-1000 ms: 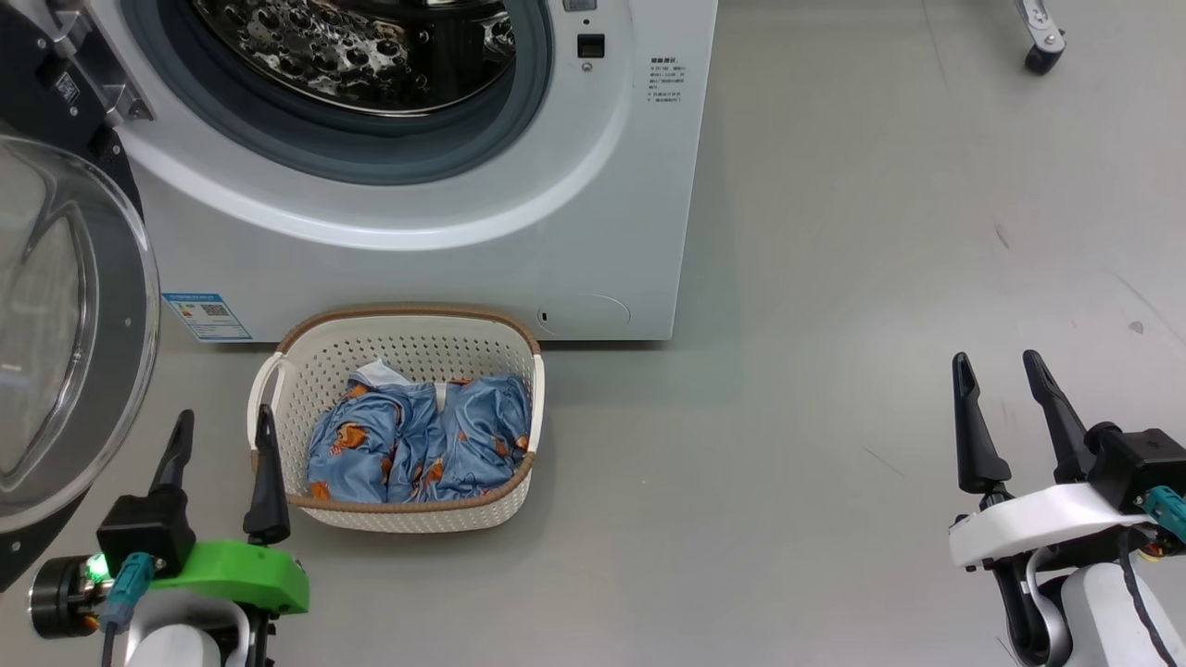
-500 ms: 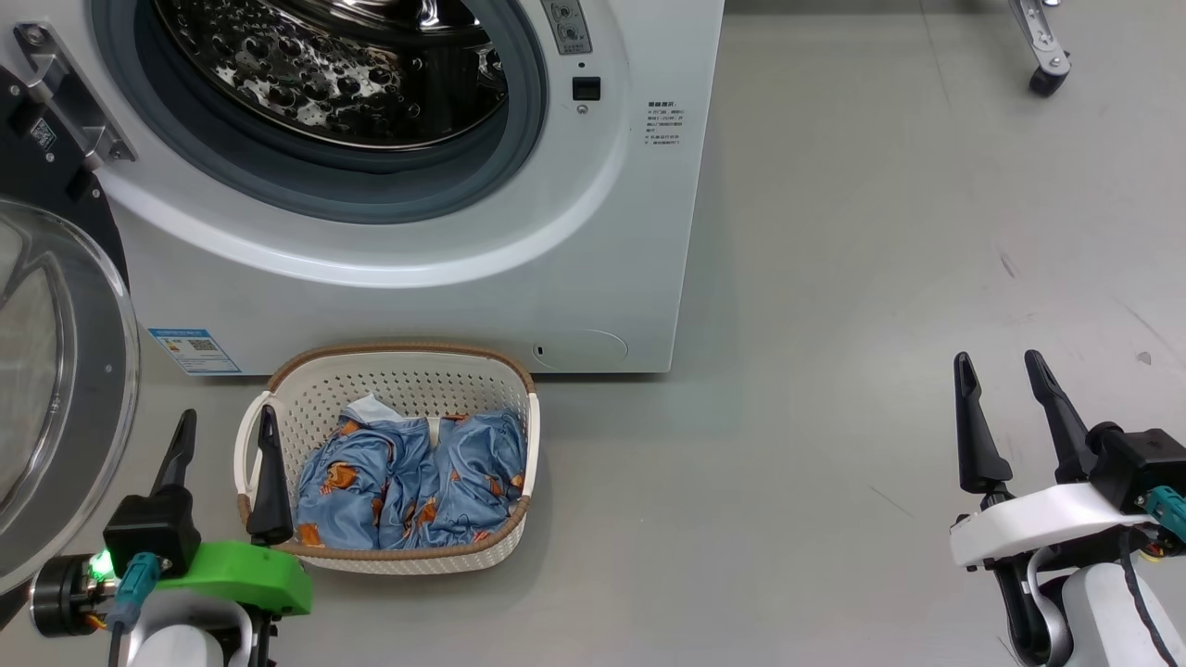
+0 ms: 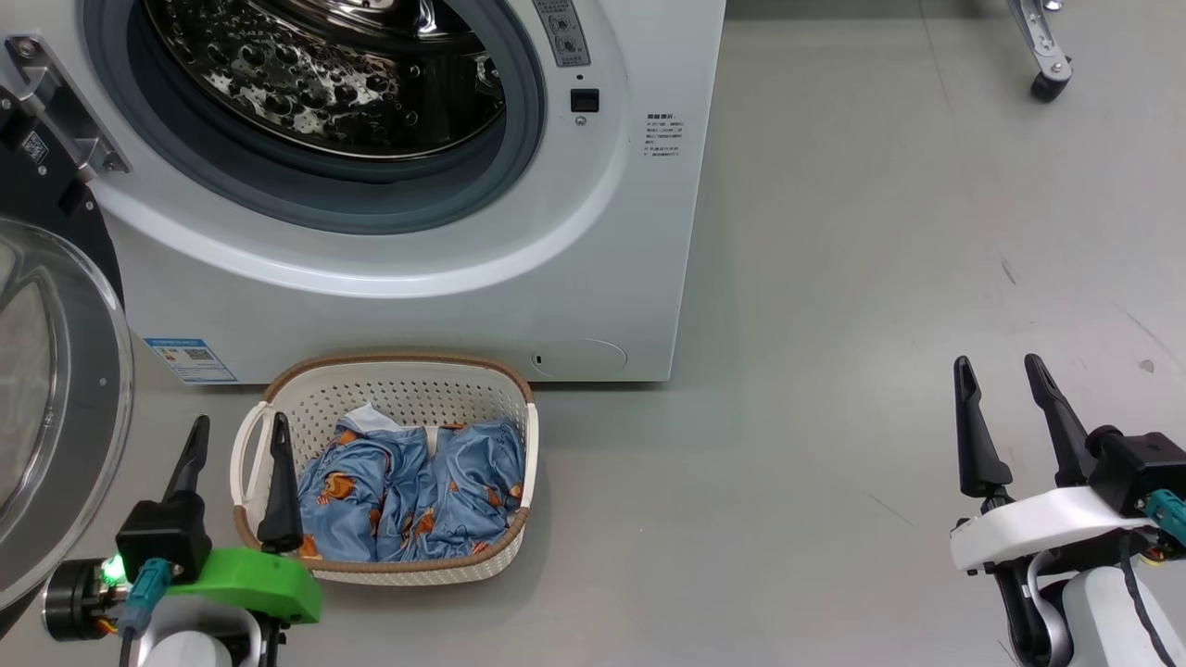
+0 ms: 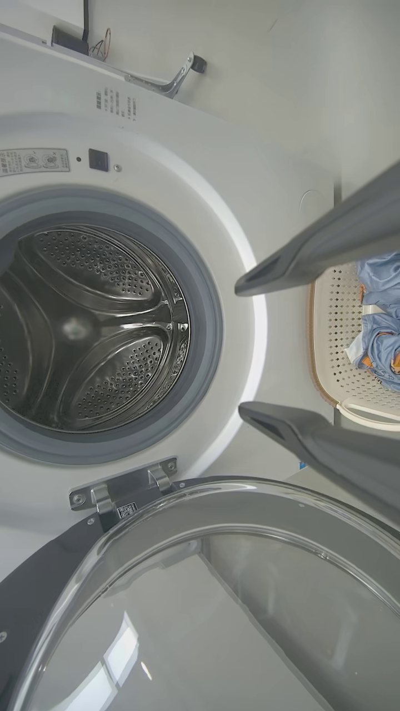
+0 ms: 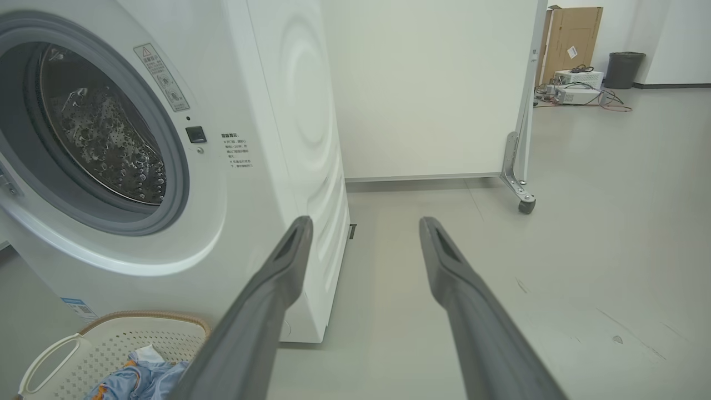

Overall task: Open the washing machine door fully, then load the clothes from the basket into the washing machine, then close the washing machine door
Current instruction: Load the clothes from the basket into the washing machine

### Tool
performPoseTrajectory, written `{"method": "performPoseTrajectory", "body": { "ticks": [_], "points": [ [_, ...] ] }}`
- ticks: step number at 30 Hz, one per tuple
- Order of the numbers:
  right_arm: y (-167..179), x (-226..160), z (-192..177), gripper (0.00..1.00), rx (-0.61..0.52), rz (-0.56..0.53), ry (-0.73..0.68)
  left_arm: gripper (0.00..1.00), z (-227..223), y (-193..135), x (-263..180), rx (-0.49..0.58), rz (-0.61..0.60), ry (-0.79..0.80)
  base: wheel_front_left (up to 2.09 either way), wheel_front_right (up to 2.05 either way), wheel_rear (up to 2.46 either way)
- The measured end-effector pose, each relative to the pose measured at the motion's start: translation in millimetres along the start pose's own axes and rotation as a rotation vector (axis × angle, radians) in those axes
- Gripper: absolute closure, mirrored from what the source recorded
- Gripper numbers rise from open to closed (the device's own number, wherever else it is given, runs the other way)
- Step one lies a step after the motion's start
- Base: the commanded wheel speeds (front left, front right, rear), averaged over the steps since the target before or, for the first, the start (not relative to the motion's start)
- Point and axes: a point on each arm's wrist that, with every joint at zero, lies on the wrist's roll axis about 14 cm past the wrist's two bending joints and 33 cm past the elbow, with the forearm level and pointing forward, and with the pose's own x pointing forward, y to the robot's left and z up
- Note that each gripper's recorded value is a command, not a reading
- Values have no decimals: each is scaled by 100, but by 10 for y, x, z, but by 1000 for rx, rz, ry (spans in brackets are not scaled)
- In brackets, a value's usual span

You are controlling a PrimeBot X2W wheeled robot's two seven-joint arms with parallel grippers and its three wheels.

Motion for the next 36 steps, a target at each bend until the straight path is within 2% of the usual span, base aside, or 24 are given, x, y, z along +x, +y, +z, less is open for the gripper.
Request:
{"method": "performPoseTrajectory", "body": {
  "ticks": [23,36],
  "points": [
    [-112,39,-251,0,12,-28,77,0,-267,-127,46,-10,-35,91,0,0,0],
    [-252,192,-528,0,8,-41,158,0,-441,-275,338,-14,-76,140,0,0,0]
  ]
}}
